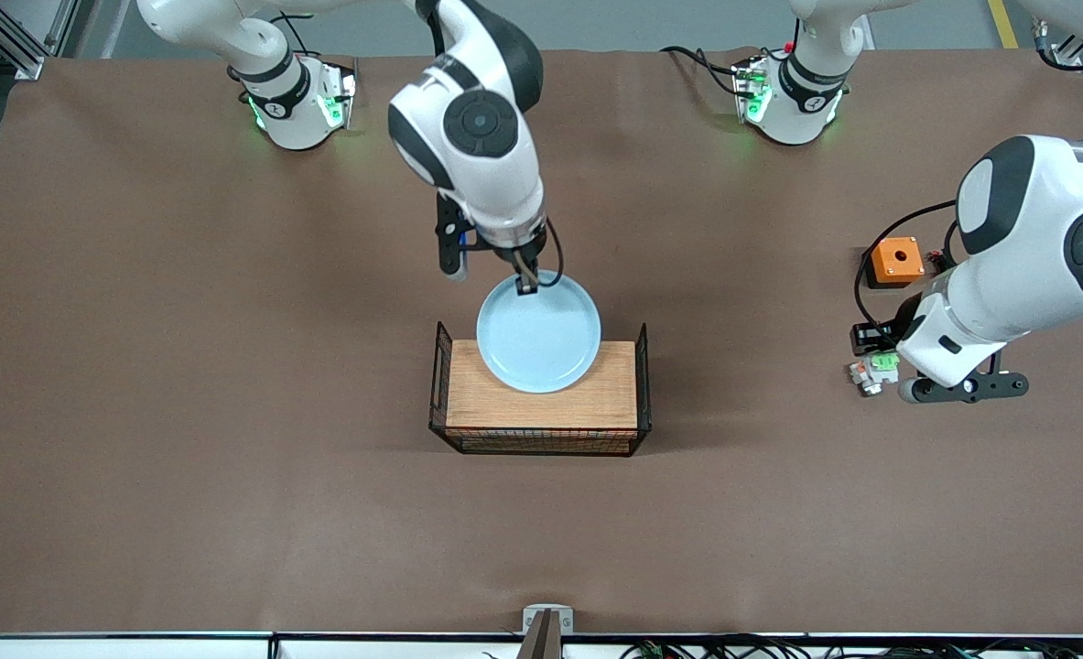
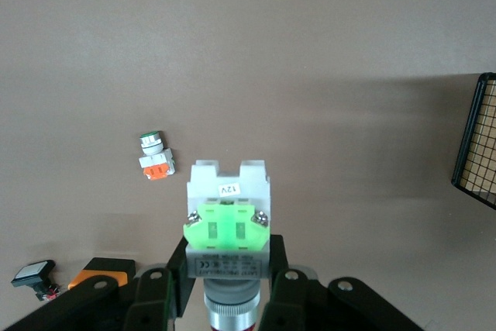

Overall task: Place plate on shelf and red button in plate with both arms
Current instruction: 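Carry the plate with the right gripper and lower it into the tray, then open the right gripper and withdraw it from the plate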

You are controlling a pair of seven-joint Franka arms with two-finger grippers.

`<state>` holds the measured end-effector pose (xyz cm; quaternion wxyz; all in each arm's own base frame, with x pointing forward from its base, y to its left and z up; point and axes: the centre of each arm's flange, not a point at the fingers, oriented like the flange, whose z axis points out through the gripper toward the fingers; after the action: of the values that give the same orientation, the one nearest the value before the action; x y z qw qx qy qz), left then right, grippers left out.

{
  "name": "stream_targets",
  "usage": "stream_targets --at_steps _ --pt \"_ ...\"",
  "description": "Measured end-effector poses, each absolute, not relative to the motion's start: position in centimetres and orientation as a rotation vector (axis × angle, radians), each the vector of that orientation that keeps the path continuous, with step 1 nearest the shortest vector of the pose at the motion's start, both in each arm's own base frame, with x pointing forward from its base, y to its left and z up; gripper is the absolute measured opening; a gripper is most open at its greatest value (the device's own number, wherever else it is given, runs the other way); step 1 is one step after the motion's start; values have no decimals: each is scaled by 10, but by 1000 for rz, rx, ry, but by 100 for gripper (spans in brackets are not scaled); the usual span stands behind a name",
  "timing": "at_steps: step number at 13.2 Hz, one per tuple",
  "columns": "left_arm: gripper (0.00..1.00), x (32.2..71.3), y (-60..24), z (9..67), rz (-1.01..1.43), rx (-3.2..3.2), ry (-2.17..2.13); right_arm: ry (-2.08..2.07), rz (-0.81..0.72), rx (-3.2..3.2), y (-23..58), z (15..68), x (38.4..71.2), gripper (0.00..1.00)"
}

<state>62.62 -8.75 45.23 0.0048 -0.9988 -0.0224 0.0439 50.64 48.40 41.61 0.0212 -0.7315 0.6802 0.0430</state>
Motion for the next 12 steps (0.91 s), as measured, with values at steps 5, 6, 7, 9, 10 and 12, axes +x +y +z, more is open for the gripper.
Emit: stream_targets --at_steps 5,6,7,9,10,12 --pt "41 627 -87 454 131 -3129 -71 2111 80 -2248 480 394 523 5" --pt "41 627 -87 455 129 -3129 -71 2106 66 -2247 482 386 525 5" --pt "41 627 -87 455 128 -3130 -71 2102 62 -2245 483 379 527 5" --pt "41 627 -88 456 124 -3130 -71 2099 58 -2246 486 367 528 8" --pt "41 627 -88 457 123 -3130 -71 2100 59 -2248 487 364 529 8" --pt "41 627 -88 457 122 -3131 -70 2104 59 -2244 488 362 530 27"
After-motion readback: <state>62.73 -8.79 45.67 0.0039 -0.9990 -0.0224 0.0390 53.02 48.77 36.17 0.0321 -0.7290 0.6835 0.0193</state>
